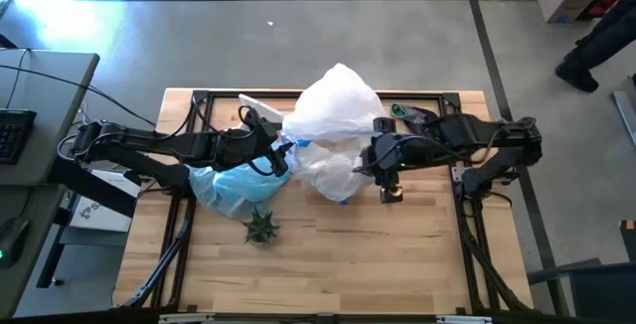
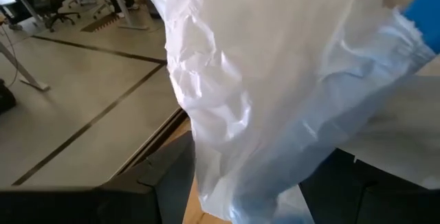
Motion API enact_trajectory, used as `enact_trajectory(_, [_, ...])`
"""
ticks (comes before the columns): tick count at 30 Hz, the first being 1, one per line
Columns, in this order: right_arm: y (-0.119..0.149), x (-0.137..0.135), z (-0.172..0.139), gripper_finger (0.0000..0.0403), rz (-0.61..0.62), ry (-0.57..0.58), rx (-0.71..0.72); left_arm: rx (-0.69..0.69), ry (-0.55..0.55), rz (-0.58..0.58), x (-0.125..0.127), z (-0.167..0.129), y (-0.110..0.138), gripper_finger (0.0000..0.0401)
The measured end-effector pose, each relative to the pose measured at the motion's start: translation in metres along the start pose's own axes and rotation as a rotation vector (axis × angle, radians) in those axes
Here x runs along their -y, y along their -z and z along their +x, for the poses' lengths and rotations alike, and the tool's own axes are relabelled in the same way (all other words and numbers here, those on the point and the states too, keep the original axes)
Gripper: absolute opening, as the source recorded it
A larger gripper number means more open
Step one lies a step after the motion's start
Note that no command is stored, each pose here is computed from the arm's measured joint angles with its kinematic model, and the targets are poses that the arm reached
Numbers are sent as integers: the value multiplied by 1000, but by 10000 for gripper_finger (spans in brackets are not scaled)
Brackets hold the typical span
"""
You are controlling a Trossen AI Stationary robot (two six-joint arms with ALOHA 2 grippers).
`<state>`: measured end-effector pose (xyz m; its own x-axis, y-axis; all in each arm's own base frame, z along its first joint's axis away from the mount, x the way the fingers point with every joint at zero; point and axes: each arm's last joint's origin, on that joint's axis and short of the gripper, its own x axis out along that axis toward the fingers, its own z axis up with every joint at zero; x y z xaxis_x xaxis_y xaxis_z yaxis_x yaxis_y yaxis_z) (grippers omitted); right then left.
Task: Place trash/remove bag and relplace
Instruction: Insert the new trash bag into the trash bin
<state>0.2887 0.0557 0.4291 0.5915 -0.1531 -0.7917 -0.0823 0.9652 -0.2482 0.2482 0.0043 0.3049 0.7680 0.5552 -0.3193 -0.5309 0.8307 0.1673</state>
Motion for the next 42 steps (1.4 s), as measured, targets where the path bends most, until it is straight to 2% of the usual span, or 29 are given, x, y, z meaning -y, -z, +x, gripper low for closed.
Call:
enact_trajectory(6, [-9, 4, -21, 155, -11, 47, 99, 0, 0, -1, 0, 0, 0, 214])
enact_trajectory(10, [-10, 11, -23, 146, -20, 120, 105, 0, 0, 0, 0, 0, 0, 214])
enact_trajectory(18, [-6, 17, 2, 145, -38, 171, 45, -1, 8, 0, 0, 0, 0, 214])
enact_trajectory(25, [-6, 19, 6, 145, -40, 202, 40, 0, 7, -2, 0, 0, 0, 214])
enact_trajectory(29, [-7, 19, 9, 145, -79, 241, 29, 2, 8, -4, 0, 0, 0, 214])
enact_trajectory(33, [-10, 17, 25, 145, -131, 262, -21, 3, 8, -4, 0, 0, 0, 214])
enact_trajectory(42, [-13, 28, 62, 145, -218, 431, -184, 1, 24, -30, 1, 0, 0, 214])
